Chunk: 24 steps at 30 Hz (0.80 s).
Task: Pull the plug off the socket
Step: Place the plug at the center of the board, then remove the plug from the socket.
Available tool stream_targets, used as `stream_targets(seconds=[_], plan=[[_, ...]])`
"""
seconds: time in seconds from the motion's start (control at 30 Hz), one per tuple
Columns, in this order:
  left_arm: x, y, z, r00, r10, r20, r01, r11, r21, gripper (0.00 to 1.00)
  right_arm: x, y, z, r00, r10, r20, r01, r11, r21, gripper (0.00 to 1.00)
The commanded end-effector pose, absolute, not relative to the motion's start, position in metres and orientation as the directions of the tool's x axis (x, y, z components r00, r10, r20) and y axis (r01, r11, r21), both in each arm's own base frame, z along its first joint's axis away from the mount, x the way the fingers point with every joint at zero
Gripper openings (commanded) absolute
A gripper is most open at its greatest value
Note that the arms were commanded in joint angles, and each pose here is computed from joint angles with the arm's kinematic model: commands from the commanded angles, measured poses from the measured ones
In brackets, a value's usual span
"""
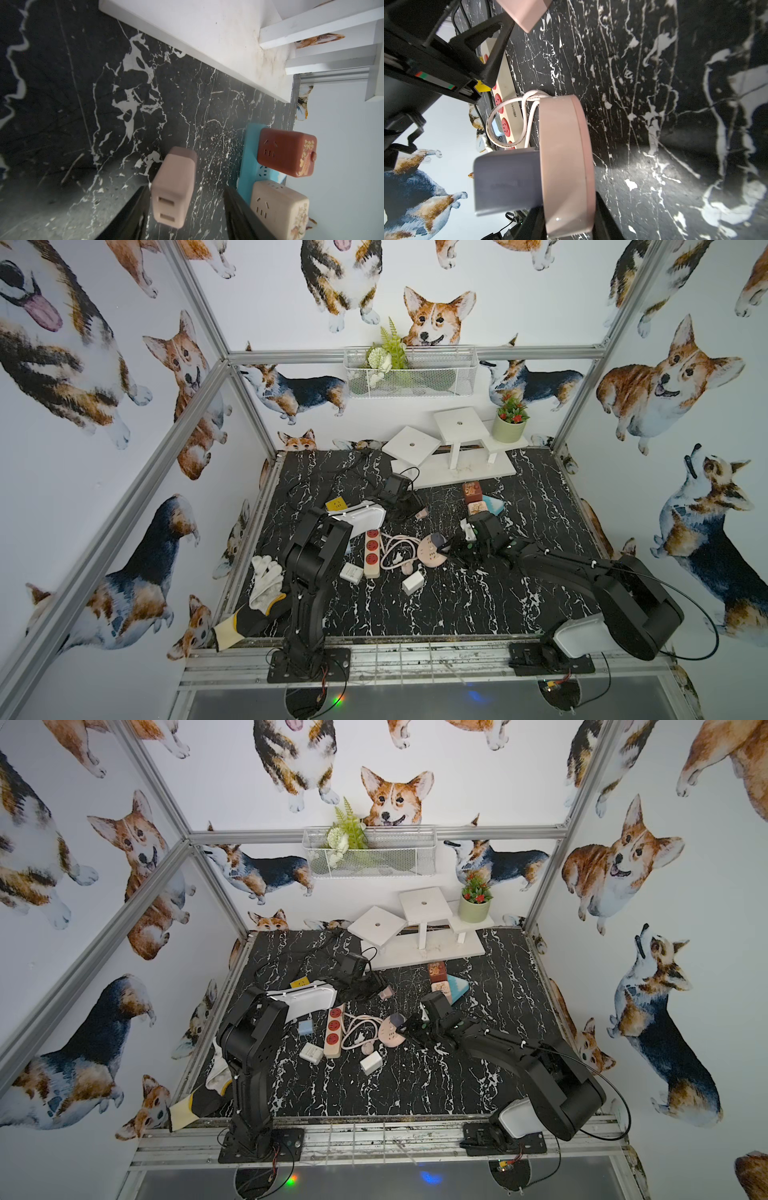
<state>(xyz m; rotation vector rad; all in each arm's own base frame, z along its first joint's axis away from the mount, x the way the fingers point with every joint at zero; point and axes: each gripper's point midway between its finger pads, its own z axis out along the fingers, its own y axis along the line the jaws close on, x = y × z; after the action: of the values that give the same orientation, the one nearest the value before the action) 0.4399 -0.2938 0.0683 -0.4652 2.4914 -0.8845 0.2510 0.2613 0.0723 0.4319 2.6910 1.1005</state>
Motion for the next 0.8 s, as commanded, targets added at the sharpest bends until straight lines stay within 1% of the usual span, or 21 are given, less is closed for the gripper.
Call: stream_targets(seconds=[0.0,0.13,0.3,0.37,0.43,0.5,0.67,0.73,0.77], plan=[[0.443,-0.29,0.08,-0.825,-0.449,-0.342,-0.135,0.745,-0.653,0.64,0.226,0.23,0.039,-0.936,0.352,-0.015,0.286,0.784,0.551,0.0],[0.441,-0.285,0.094,-0.831,-0.404,-0.383,-0.09,0.777,-0.623,0.67,0.228,0.232,0.041,-0.937,0.349,-0.019,0.28,0.781,0.559,0.0],[0.431,-0.283,0.127,-0.842,-0.28,-0.462,0.038,0.822,-0.568,0.66,0.229,0.234,0.042,-0.94,0.341,-0.022,0.272,0.783,0.559,0.0],[0.421,-0.282,0.132,-0.869,-0.22,-0.443,0.058,0.845,-0.532,0.64,0.23,0.235,0.044,-0.94,0.339,-0.027,0.266,0.782,0.563,0.0],[0.409,-0.279,0.134,-0.909,-0.163,-0.384,0.056,0.865,-0.499,0.62,0.23,0.235,0.043,-0.942,0.335,-0.028,0.262,0.784,0.563,0.0],[0.394,-0.277,0.136,-0.946,-0.144,-0.289,0.015,0.875,-0.484,0.62,0.23,0.235,0.042,-0.943,0.332,-0.027,0.26,0.785,0.562,0.0],[0.353,-0.283,0.129,-0.978,-0.206,-0.019,-0.162,0.821,-0.547,0.63,0.228,0.233,0.039,-0.942,0.334,-0.028,0.262,0.786,0.56,0.0],[0.339,-0.29,0.129,-0.976,-0.217,0.036,-0.196,0.787,-0.584,0.63,0.226,0.232,0.037,-0.942,0.335,-0.025,0.265,0.786,0.558,0.0],[0.333,-0.291,0.13,-0.974,-0.224,0.044,-0.205,0.775,-0.598,0.64,0.226,0.232,0.037,-0.942,0.335,-0.025,0.265,0.786,0.558,0.0]])
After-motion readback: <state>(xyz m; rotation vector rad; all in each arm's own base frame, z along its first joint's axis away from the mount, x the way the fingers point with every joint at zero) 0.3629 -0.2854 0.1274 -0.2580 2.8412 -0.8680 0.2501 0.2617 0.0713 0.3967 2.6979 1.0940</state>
